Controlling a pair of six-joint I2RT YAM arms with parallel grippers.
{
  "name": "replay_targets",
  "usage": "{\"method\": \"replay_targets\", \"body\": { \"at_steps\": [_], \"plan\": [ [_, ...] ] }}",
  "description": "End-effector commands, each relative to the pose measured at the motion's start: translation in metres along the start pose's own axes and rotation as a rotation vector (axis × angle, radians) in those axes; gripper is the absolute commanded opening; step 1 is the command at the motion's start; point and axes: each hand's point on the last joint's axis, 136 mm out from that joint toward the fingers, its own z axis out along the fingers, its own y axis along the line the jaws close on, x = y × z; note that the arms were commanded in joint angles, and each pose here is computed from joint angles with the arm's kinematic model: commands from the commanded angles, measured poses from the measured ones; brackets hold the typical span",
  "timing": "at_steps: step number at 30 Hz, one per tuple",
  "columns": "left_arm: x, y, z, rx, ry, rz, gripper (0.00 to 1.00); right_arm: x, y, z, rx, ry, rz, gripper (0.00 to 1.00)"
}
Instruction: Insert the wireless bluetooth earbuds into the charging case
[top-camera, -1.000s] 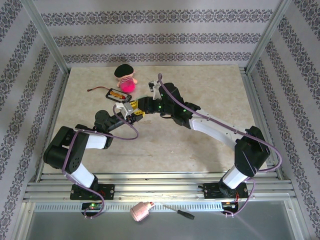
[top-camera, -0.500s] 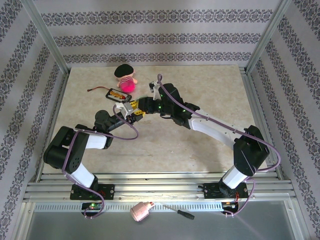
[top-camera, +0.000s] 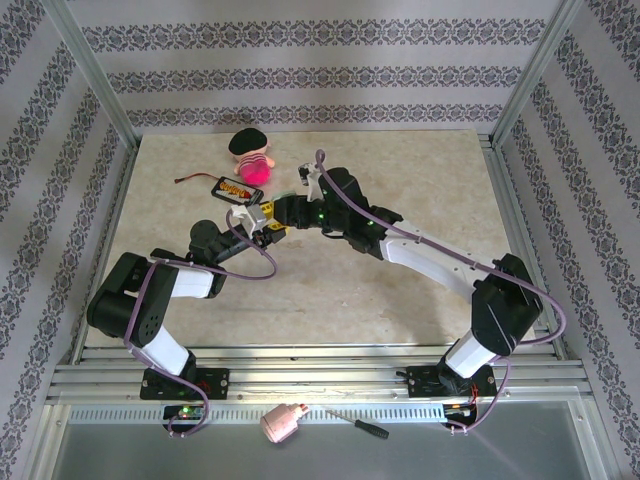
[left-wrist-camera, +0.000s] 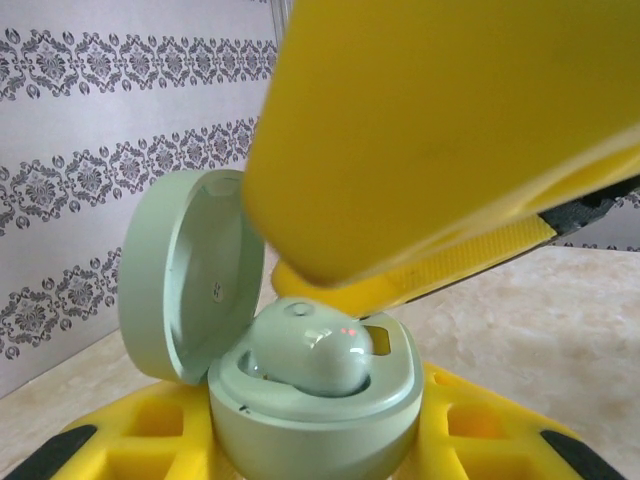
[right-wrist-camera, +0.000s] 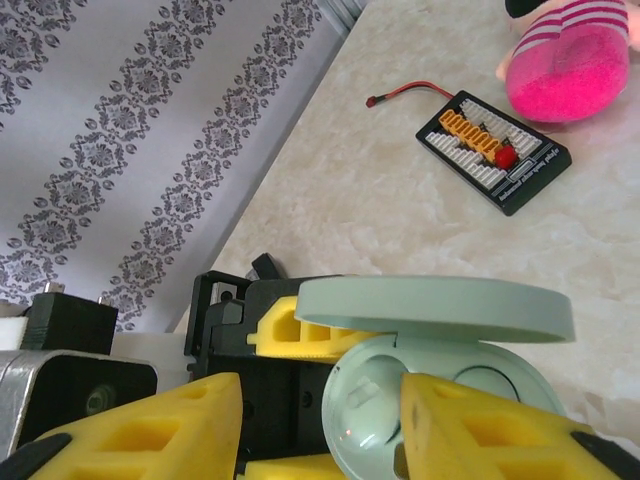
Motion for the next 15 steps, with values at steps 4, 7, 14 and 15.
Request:
{"method": "replay_targets", "body": {
  "at_steps": [4, 7, 14, 15],
  "plan": [
    [-0.02, -0.001, 0.004, 0.005, -0.063, 0.058, 0.2, -0.006, 0.005, -0.024, 0.016, -0.034, -0.064, 0.54],
    [-0.017, -0.002, 0.003, 0.007, -0.056, 0.076, 0.2, -0.012, 0.01, -0.039, 0.02, -0.075, -0.107, 0.56],
    [-0.013, -0.009, 0.0, 0.023, -0.047, 0.165, 0.2, -0.039, -0.014, -0.053, 0.141, -0.135, -0.115, 0.64],
    [-0.012, -0.012, -0.001, 0.037, -0.048, 0.184, 0.18, -0.04, -0.019, -0.05, 0.157, -0.127, -0.114, 0.65]
  ]
}}
